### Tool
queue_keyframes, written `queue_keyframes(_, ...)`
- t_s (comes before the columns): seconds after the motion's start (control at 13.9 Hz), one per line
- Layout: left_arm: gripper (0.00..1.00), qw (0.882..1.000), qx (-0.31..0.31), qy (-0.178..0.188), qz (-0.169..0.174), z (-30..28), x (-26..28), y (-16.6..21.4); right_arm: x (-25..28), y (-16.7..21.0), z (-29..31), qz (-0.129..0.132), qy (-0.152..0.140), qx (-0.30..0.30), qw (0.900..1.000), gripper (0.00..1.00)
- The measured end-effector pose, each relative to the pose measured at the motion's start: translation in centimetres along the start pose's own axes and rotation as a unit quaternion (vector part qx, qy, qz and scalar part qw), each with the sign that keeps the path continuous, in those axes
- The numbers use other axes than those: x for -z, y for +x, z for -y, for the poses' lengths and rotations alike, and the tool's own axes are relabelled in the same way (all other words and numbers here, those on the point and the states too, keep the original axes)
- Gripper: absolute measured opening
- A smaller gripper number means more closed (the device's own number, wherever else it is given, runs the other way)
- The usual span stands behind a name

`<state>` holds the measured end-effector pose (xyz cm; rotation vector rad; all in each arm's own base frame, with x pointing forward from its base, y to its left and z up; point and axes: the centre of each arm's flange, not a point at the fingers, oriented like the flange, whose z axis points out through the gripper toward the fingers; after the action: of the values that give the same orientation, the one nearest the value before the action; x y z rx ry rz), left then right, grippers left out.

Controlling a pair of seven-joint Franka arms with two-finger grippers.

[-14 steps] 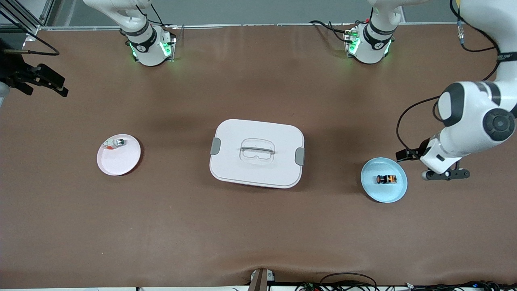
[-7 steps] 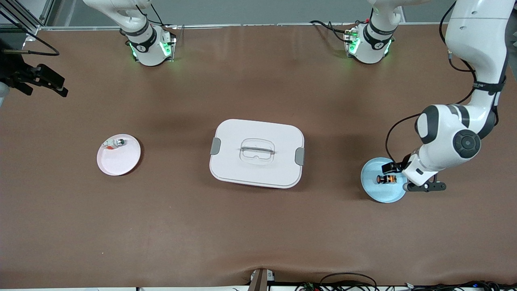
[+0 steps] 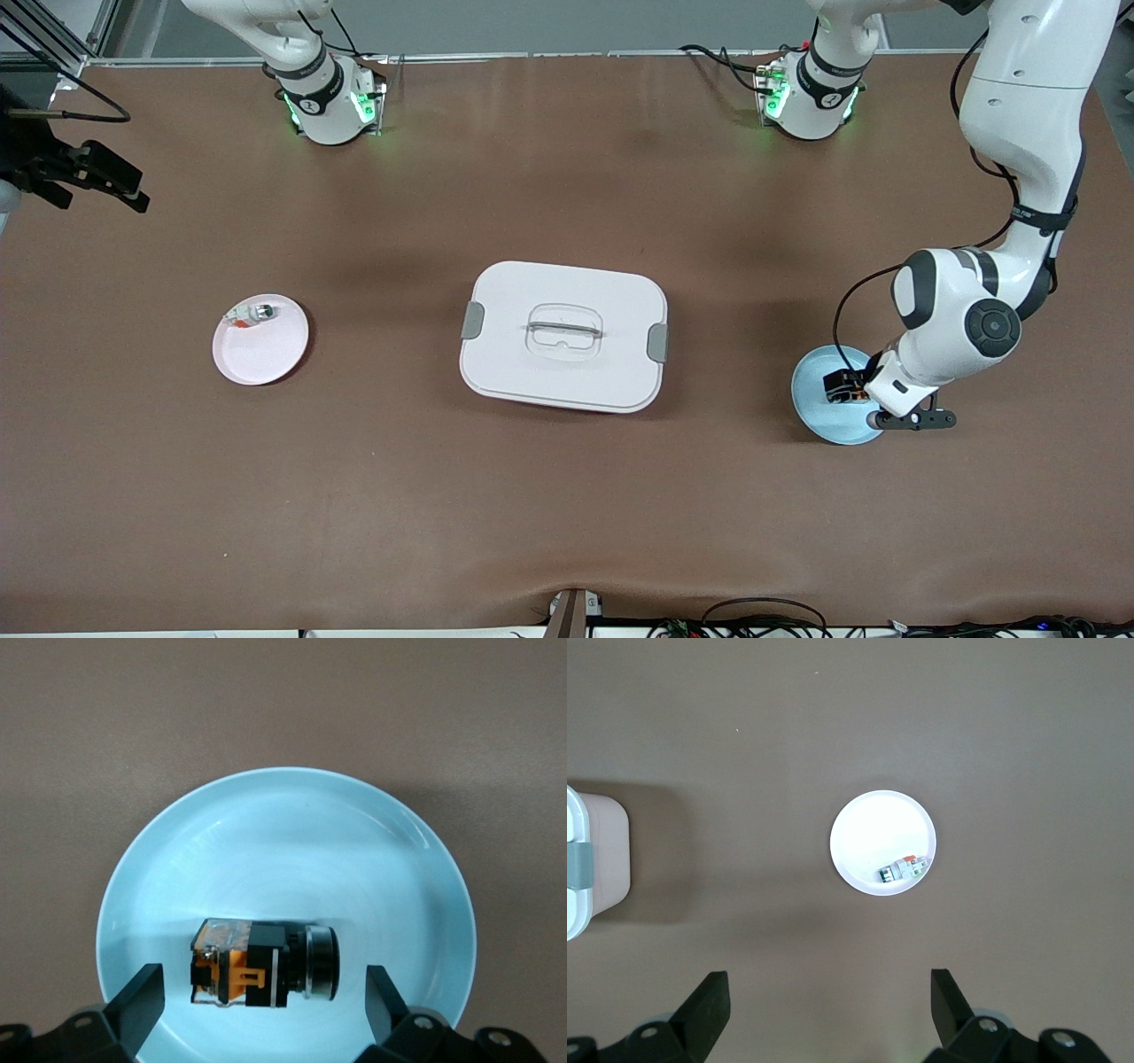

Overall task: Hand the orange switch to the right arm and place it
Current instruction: 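Close the left gripper on the orange switch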

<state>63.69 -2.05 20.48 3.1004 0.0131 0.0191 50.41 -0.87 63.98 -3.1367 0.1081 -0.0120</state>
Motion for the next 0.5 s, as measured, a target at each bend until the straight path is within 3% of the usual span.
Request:
queue_keyframes(0.36, 0.97, 1.000, -0.010, -0.002, 0.003, 0.1, -1.5, 0.1, 0.0, 0.0, 0.0, 0.000, 0.000, 0.000, 1.000, 1.00)
queue_keyframes(0.43, 0.90, 1.000, -0.012, -0.002, 0.004, 0.1, -1.8, 0.1, 0.0, 0.0, 0.0, 0.000, 0.000, 0.000, 1.000, 1.00)
queue_keyframes(0.5, 0.90, 1.000, -0.013, -0.002, 0.005, 0.2, -2.0, 0.0, 0.0, 0.0, 0.0, 0.000, 0.000, 0.000, 1.000, 1.00)
